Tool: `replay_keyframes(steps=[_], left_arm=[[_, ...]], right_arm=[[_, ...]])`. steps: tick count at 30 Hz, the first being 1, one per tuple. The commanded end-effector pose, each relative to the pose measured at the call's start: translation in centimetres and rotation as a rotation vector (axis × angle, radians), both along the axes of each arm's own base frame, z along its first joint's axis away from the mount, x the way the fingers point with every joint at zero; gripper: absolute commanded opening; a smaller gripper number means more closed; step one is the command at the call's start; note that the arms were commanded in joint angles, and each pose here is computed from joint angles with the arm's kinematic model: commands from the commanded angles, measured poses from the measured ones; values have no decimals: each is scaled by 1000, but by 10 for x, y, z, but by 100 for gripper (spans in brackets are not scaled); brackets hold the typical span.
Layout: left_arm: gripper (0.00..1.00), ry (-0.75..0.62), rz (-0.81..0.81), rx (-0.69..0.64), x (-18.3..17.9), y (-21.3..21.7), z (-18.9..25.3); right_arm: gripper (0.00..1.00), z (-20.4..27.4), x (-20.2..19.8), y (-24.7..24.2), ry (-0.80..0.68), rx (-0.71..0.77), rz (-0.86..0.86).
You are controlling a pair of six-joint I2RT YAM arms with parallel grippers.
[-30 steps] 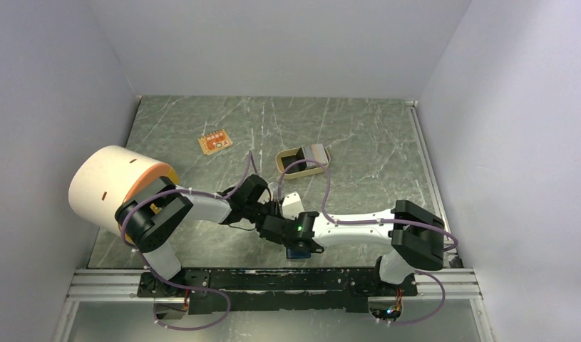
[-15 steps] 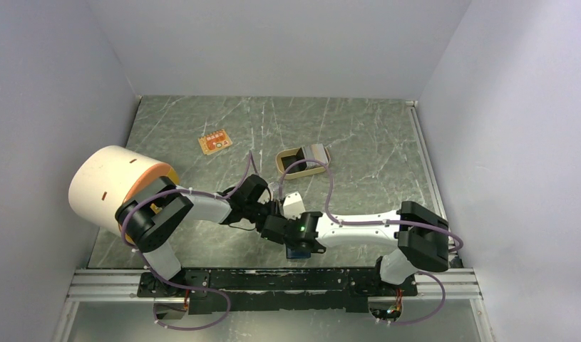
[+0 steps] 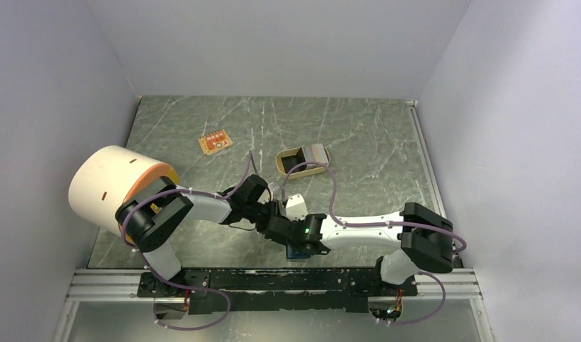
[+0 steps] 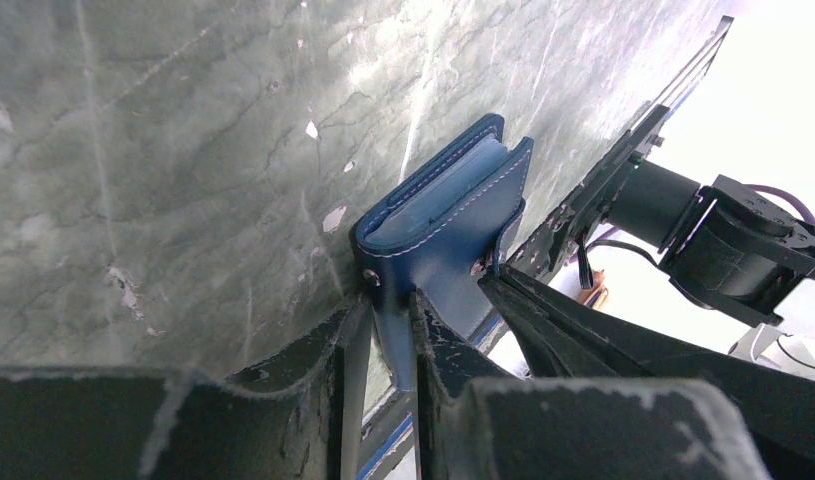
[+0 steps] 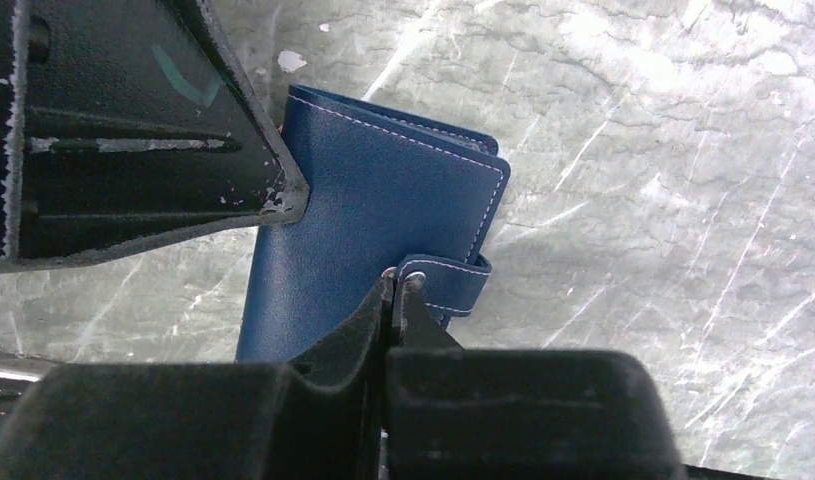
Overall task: Put the credit cards into the card holder
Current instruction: Close the card holder at the center of the board.
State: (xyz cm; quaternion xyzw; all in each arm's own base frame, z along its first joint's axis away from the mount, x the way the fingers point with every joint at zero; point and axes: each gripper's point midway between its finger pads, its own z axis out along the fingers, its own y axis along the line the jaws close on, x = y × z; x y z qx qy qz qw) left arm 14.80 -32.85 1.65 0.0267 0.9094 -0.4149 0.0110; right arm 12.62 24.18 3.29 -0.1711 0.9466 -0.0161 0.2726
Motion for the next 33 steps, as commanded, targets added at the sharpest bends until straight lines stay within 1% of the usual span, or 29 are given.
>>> replay_keyframes(steps=[1,18,25,33], left_arm=[[26,2,-21,10,-3,-1,-4],[25,6,-20,2,-3,-3,-4],[25,4,-19,3,-3,-2,-4],[25,5,-18,4,-3,-2,-4]], right_arm=[[0,-2,-3,12,25,75,12],[0,11,-1,20,22,145,16],[0,-2,-4,15,54,143,11],[0,-6,-3,12,79,162,7]])
